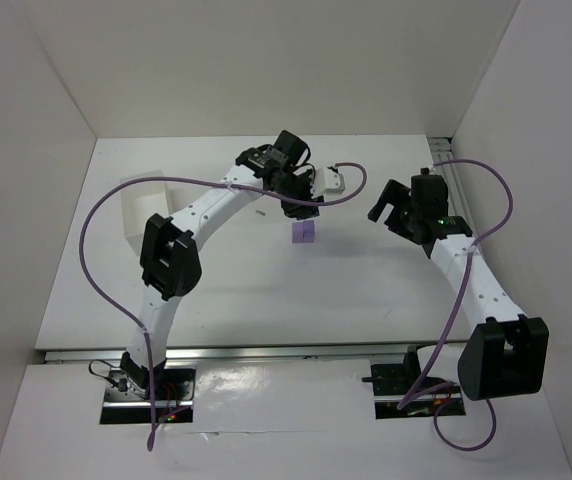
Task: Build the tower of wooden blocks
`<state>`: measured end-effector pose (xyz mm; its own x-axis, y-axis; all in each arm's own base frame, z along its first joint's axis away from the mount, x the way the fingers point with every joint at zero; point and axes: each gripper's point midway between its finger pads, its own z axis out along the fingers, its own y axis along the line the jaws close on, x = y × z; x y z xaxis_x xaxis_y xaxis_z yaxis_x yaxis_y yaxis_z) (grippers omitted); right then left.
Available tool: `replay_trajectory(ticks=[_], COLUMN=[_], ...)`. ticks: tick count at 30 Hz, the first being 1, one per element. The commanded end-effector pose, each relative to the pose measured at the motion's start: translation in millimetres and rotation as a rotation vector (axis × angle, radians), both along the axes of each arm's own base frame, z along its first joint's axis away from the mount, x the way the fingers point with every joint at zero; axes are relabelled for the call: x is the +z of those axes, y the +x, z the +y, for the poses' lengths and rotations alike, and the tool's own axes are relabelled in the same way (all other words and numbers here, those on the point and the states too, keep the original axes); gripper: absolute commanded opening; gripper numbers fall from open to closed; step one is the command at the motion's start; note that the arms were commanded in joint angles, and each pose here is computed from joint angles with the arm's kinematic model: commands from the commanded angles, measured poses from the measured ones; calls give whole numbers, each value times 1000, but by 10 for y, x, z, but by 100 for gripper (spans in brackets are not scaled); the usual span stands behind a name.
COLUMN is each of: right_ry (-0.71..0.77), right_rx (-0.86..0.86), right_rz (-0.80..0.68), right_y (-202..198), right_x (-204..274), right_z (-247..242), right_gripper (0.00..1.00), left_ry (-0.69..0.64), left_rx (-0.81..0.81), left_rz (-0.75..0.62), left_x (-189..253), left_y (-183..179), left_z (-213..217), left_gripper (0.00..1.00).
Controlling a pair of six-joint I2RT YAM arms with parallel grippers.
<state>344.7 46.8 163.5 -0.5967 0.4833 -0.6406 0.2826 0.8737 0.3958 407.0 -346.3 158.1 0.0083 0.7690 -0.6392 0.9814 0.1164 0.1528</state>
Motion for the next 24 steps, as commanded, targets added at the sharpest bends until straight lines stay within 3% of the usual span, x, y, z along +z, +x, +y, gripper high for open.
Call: replay_trajectory(ticks=[1,24], right_ry=[12,18], right_rx=[-8,-1], right_rz=[-61,-51], right_y=[70,72], right_x=[132,79], right_z=[-9,7], right_gripper=[100,100], left_ry=[-23,37], left_rx=[-42,-1], left_rz=[-3,28], left_x=[3,-265], left_y=[16,78], left_z=[-72,-18], left_gripper=[21,26])
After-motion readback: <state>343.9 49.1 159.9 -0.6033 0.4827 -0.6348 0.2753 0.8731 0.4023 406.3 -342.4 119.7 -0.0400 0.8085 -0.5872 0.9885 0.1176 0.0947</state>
